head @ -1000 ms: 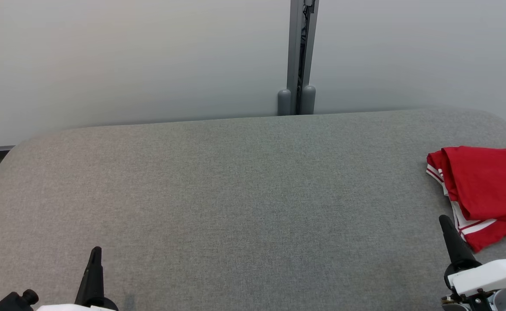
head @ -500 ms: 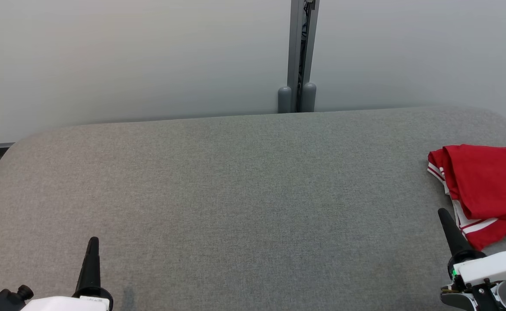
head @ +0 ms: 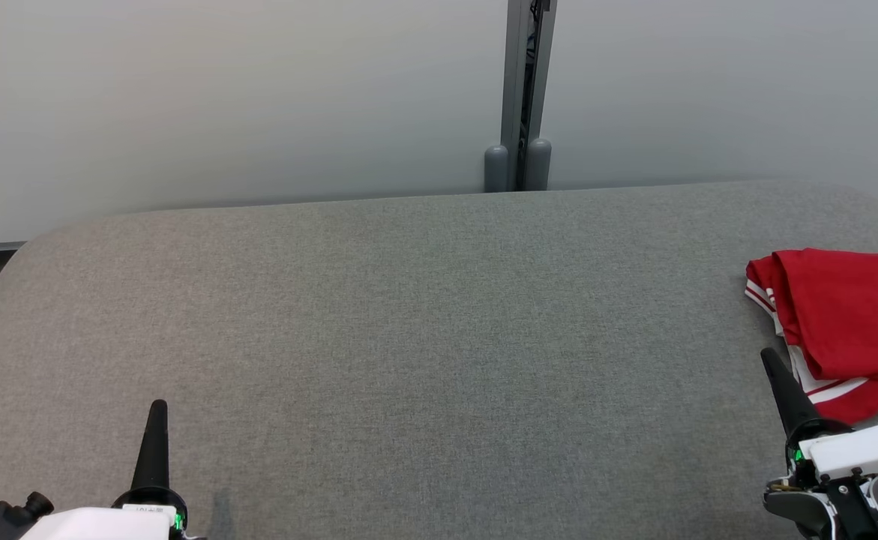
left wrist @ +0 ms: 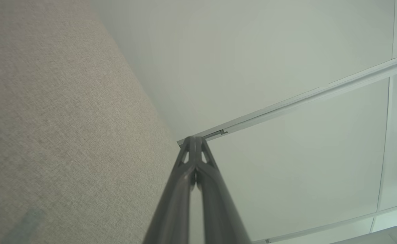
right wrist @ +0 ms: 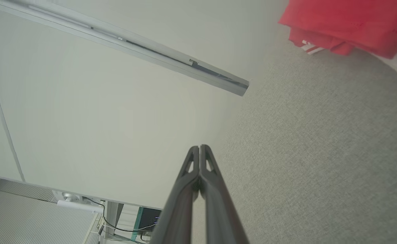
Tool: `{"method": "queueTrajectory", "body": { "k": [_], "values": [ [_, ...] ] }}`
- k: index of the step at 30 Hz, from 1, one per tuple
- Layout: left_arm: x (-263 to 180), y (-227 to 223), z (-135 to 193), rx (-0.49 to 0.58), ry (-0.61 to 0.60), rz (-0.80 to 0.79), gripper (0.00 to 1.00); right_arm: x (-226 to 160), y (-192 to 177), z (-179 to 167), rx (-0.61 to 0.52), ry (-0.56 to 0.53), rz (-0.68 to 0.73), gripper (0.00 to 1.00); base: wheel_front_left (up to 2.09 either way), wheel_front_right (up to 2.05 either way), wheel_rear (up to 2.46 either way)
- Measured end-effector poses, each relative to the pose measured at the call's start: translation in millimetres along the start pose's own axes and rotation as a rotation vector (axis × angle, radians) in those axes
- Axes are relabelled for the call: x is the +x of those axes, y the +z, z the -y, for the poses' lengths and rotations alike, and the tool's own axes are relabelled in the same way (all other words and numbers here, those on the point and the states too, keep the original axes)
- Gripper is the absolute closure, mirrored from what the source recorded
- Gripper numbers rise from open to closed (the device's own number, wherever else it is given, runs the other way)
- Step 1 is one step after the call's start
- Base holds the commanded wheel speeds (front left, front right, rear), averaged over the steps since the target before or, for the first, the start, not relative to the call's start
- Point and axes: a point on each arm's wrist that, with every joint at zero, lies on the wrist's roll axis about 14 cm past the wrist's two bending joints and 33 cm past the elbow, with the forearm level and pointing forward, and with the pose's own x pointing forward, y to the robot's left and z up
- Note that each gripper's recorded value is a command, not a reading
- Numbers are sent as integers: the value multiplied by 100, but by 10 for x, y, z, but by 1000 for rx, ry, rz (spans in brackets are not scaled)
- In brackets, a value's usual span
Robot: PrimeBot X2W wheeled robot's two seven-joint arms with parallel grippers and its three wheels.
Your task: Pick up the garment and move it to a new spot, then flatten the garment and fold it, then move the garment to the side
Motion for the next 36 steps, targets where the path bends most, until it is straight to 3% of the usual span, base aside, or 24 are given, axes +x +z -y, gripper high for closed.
{"method": "queueTrajectory", "body": {
  "k": [36],
  "values": [
    [135, 103, 114, -277, -55, 45, 100, 186, -1, -102, 267, 46, -19, 100, 0, 0, 0]
  ]
}}
